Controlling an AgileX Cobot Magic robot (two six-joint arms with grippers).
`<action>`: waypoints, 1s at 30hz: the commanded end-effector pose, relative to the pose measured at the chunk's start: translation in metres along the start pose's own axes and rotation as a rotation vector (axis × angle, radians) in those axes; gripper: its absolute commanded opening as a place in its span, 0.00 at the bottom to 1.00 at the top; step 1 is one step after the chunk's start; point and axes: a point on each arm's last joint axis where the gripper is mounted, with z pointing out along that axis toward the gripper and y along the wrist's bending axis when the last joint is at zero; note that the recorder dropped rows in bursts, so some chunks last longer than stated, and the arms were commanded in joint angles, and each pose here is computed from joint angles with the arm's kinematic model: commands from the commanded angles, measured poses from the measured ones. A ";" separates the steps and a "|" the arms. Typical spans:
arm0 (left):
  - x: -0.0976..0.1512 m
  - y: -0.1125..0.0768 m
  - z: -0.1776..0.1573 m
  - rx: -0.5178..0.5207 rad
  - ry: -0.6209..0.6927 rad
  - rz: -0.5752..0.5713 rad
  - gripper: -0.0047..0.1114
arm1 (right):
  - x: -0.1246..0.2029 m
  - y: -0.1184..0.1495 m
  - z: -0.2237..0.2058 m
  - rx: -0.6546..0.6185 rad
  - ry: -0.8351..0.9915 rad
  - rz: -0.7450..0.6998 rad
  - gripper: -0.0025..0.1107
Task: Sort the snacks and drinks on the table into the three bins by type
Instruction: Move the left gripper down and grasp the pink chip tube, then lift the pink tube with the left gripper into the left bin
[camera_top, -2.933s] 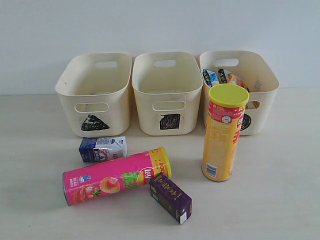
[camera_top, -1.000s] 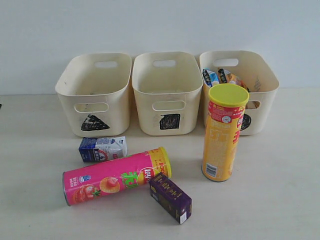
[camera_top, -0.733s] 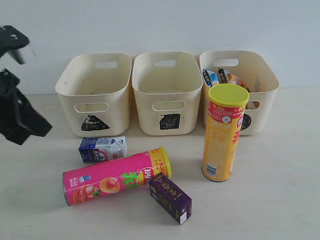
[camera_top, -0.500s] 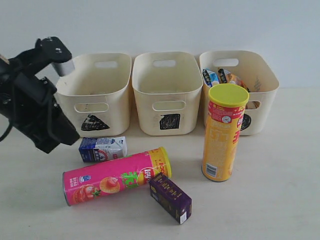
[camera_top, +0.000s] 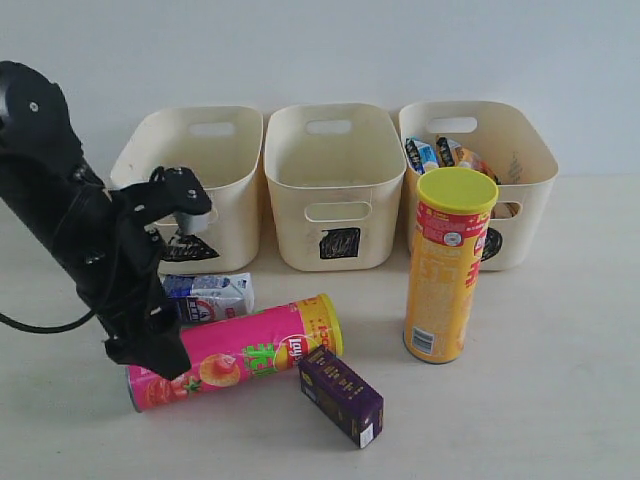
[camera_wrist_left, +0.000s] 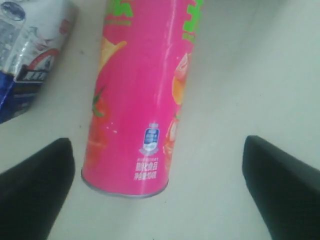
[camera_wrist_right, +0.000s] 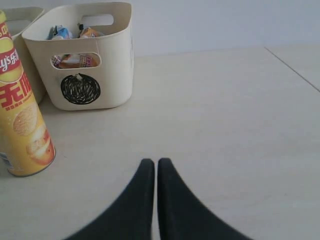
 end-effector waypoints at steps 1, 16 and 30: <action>-0.006 0.002 0.018 0.030 0.023 0.054 0.77 | 0.000 0.000 0.000 -0.002 -0.009 0.005 0.02; -0.017 0.021 0.065 0.056 0.039 0.049 0.74 | 0.000 0.000 0.000 -0.002 -0.009 0.005 0.02; -0.014 0.024 0.072 0.051 0.067 0.130 0.08 | 0.000 0.000 0.000 -0.002 -0.009 0.005 0.02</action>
